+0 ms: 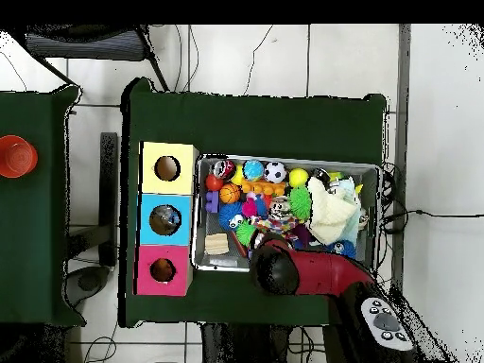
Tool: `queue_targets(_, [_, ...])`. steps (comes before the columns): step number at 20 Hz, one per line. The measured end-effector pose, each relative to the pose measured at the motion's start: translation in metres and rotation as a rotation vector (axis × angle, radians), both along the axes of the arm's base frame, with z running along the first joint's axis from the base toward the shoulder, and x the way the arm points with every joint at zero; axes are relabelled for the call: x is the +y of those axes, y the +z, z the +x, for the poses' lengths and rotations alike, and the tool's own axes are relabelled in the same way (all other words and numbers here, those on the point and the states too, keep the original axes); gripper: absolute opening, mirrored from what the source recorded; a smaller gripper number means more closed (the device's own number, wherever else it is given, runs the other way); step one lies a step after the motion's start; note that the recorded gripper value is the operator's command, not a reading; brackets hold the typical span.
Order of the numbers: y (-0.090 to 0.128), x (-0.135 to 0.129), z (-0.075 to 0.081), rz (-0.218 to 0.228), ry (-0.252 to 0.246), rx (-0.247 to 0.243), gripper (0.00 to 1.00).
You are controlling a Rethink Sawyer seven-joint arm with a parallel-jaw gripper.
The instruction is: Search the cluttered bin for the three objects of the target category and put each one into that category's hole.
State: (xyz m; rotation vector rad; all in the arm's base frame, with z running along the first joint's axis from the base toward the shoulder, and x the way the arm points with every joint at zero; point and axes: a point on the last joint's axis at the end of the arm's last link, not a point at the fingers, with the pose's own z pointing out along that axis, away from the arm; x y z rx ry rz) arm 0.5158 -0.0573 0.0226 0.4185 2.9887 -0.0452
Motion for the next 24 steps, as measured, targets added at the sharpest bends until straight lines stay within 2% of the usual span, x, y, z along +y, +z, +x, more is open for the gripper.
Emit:
queue_targets(10, [0.007, -0.018, -0.008, -0.028, 0.064, -0.009, 1.00])
queue_targets(13, [0.016, -0.021, -0.008, -0.039, 0.065, 0.003, 1.00])
queue_targets(17, [0.039, -0.025, -0.007, -0.063, 0.063, 0.038, 1.00])
queue_targets(20, [0.046, -0.025, -0.007, -0.069, 0.062, 0.056, 1.00])
queue_targets(24, [0.032, -0.021, -0.011, -0.051, 0.066, 0.081, 1.00])
